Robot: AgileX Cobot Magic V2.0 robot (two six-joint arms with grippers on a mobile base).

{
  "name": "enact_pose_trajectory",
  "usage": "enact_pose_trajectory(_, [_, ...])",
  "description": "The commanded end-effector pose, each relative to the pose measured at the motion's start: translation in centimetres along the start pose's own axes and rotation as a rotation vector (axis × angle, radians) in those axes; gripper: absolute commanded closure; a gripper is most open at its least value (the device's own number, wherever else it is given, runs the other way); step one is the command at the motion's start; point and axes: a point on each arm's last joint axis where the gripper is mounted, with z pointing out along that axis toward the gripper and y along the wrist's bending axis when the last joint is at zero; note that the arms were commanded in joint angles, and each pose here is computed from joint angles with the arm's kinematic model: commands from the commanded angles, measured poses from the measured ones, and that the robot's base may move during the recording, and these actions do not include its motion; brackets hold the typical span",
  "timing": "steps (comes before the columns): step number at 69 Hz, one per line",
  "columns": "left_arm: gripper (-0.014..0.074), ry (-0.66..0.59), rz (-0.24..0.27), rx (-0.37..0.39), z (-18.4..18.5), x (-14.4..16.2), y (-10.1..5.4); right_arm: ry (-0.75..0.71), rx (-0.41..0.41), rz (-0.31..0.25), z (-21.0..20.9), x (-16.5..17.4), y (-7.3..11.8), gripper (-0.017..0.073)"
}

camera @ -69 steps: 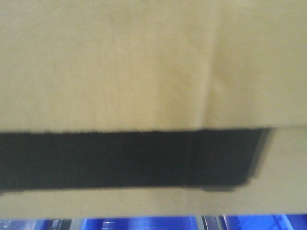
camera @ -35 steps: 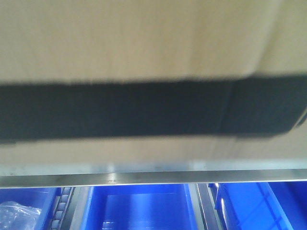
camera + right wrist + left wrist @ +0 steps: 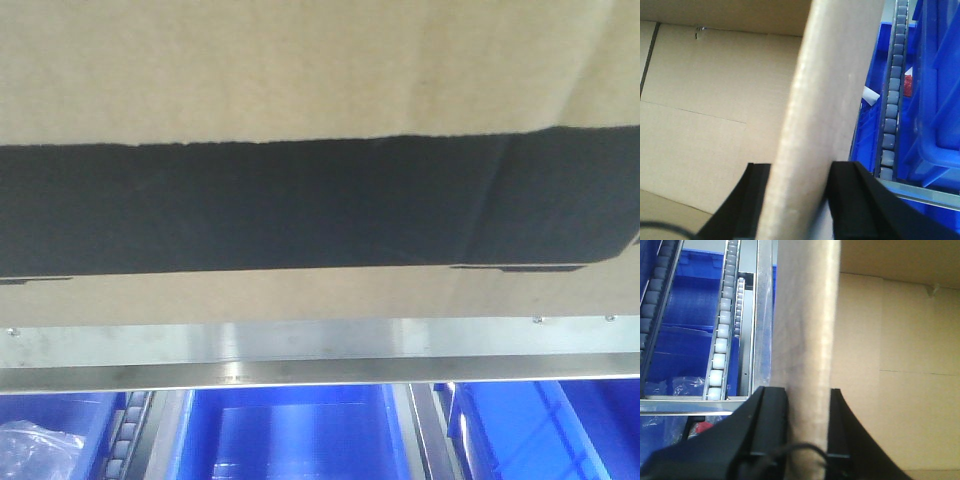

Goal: Grab box from left shelf to table start

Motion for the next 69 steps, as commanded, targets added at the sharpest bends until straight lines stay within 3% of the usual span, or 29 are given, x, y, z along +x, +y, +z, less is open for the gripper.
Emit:
enact_pose_trajectory(1, [0.0697,-0.231,-0.062,0.081,-1.19,-2.53,-0.85,-0.135,-0.022,-0.023,-0.79,-1.59,0.30,0.0491])
enact_pose_trajectory(69, [0.0697,-0.231,-0.062,0.081,-1.19,-2.53,-0.85,-0.135,-0.022,-0.023,-0.79,-1.59,0.30,0.0491])
